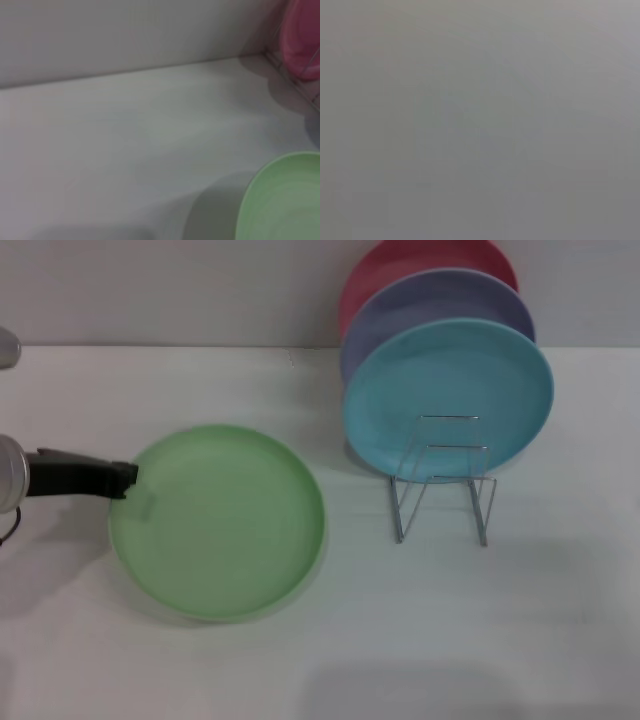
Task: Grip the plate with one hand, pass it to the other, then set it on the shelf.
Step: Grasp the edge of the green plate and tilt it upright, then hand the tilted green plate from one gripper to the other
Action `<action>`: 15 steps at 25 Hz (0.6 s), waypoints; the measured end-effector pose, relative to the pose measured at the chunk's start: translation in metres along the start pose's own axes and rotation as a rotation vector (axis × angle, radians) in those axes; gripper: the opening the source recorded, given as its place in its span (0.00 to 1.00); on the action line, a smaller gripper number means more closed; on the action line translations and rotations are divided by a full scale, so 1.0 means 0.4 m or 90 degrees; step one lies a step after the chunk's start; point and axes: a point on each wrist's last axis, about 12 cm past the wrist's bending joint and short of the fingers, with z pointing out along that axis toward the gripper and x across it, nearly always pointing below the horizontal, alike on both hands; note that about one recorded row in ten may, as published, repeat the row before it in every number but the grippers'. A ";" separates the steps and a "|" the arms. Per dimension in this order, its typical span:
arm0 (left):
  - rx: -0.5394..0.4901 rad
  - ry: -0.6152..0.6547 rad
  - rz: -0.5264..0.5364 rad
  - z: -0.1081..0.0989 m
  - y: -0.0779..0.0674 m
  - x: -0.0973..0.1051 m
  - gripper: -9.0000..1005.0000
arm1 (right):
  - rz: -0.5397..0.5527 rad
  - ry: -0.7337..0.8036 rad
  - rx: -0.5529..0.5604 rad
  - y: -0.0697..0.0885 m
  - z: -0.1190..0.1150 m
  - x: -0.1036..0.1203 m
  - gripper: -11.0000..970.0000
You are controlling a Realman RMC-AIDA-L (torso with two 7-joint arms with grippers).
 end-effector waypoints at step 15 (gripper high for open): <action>-0.014 -0.080 0.073 -0.058 -0.028 -0.086 0.04 | 0.329 -0.097 -0.390 0.195 0.402 -0.028 0.85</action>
